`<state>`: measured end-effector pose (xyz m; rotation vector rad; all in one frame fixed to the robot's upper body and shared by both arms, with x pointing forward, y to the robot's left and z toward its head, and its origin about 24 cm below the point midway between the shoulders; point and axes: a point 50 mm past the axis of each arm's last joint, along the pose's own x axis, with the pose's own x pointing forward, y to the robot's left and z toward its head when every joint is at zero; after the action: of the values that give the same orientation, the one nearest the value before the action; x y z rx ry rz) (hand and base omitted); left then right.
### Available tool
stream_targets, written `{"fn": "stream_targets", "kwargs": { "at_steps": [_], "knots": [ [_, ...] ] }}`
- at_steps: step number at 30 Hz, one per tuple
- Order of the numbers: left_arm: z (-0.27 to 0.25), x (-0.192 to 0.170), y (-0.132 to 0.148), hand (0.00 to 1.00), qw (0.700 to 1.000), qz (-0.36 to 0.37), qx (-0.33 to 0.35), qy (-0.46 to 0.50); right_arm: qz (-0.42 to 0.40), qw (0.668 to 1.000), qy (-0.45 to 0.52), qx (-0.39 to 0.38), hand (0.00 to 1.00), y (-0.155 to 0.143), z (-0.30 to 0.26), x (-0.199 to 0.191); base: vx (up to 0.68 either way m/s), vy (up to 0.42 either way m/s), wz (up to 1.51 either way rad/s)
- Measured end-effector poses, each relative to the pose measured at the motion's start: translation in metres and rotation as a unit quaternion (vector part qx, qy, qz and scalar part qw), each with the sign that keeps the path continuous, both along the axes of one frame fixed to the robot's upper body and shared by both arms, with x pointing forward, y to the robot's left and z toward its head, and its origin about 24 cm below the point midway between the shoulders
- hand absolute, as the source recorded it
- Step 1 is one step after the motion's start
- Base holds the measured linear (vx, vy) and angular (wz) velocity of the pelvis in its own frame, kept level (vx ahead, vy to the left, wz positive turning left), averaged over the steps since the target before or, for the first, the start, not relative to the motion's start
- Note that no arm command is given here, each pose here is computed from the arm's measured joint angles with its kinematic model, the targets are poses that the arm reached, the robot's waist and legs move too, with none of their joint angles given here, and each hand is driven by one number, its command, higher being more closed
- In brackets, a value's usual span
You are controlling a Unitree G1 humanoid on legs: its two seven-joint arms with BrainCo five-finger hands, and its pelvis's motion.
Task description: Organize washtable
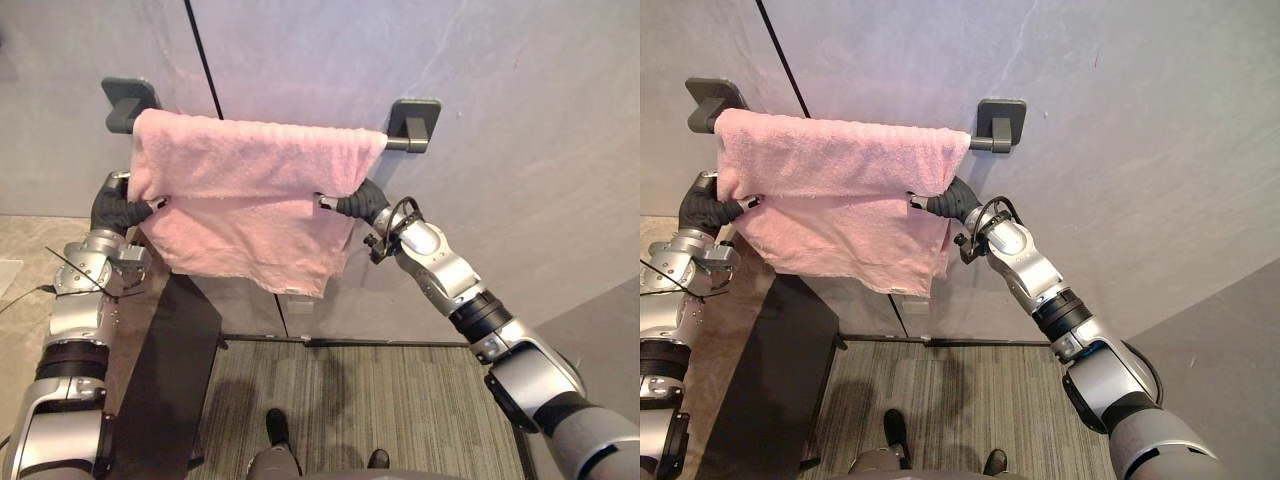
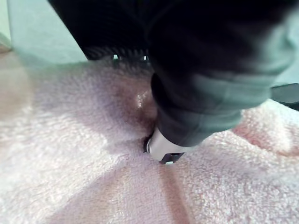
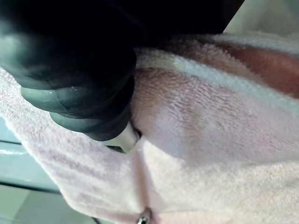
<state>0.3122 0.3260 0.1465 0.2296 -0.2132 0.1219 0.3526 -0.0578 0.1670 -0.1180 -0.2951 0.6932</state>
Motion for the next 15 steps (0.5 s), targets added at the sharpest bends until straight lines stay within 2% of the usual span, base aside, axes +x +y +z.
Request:
{"fn": "stream_targets", "kwargs": {
  "at_steps": [15],
  "knots": [
    [-0.019,-0.002,-0.007,1.00,1.000,-0.006,-0.021,0.016,-0.021,1.000,0.019,-0.008,1.00,-0.007,-0.011,0.006,0.00,0.000,0.00]
  ]
}}
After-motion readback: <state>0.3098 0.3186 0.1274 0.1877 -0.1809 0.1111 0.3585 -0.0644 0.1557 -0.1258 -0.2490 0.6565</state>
